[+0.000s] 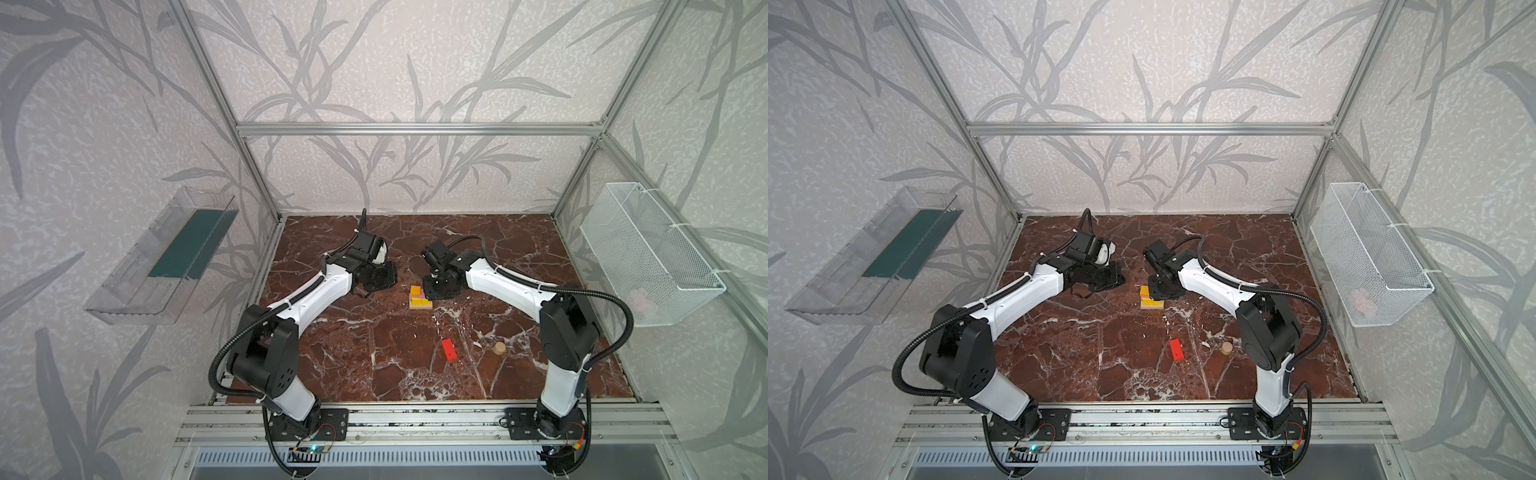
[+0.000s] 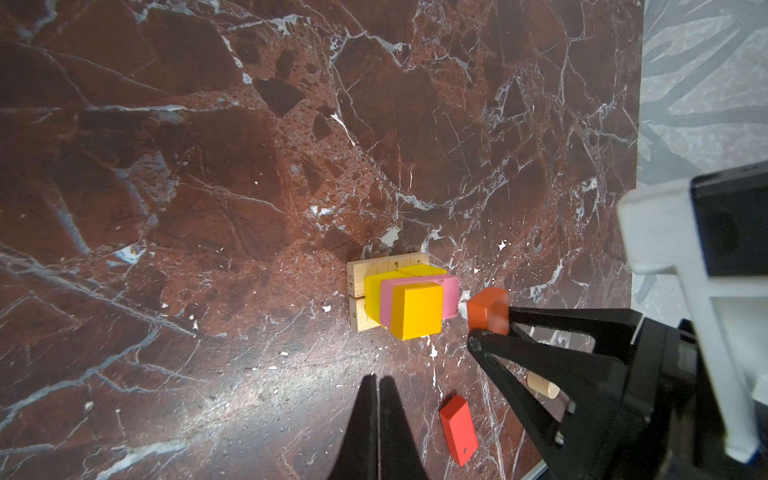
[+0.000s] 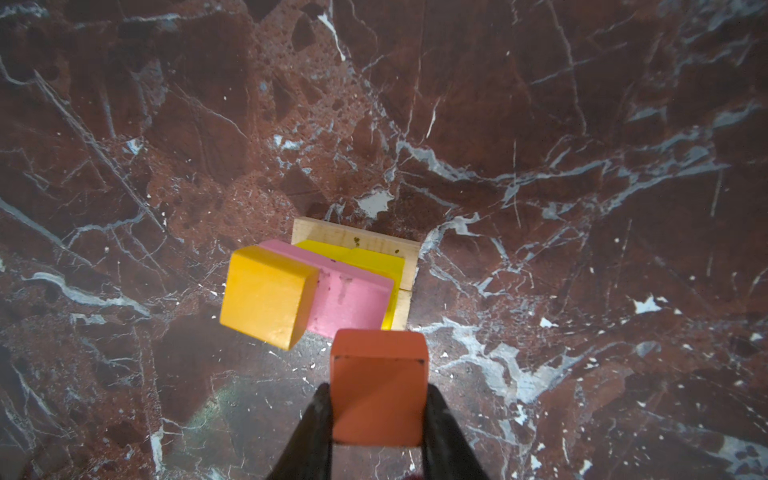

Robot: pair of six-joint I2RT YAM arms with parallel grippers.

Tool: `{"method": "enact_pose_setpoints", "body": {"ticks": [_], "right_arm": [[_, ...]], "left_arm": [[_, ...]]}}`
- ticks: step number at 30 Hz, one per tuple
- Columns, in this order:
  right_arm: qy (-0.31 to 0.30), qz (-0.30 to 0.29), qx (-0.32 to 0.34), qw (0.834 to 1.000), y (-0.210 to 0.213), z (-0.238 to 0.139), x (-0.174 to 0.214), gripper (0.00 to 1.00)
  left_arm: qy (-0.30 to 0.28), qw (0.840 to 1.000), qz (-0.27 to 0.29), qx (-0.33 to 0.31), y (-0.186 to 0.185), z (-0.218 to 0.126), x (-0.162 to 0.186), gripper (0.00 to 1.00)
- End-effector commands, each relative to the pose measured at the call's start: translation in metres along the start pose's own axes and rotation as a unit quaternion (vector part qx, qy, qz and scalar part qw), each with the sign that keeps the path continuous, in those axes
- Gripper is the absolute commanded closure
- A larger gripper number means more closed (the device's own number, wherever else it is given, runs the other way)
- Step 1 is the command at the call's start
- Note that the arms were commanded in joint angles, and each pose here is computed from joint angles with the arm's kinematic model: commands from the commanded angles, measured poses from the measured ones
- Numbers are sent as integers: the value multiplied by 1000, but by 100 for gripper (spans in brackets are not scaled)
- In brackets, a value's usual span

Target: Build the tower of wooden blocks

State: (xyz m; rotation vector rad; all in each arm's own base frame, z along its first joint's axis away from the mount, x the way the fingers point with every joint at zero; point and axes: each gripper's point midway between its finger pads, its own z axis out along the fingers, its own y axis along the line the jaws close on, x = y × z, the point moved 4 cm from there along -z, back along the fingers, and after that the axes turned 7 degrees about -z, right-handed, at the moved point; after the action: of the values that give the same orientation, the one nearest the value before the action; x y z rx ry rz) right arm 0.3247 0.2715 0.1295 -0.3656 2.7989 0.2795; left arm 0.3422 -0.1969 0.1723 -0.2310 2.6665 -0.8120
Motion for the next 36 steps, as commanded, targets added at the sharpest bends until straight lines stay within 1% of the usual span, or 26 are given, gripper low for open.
{"method": "enact_pose_setpoints", "body": {"ticks": [1,6,10,24,36], "right_arm": [[-7,6,-6,1000,6,0,-8,79],[-6,8,-6,1000,8,4,-10,79],[-5,10,-8,1000,9,6,-11,76],[-5,12,-8,1000,10,10,-14,73],[-6,12,-10,1000,12,9,-16,64]], "left_arm": [[4,1000,-3,4,1,4,0,100],[5,1000,-3,5,1,6,-1,100],[7,1000,-4,6,1,7,0,100],[9,1000,-5,5,1,8,0,100],[8,1000,-5,6,1,7,-1,100]]}}
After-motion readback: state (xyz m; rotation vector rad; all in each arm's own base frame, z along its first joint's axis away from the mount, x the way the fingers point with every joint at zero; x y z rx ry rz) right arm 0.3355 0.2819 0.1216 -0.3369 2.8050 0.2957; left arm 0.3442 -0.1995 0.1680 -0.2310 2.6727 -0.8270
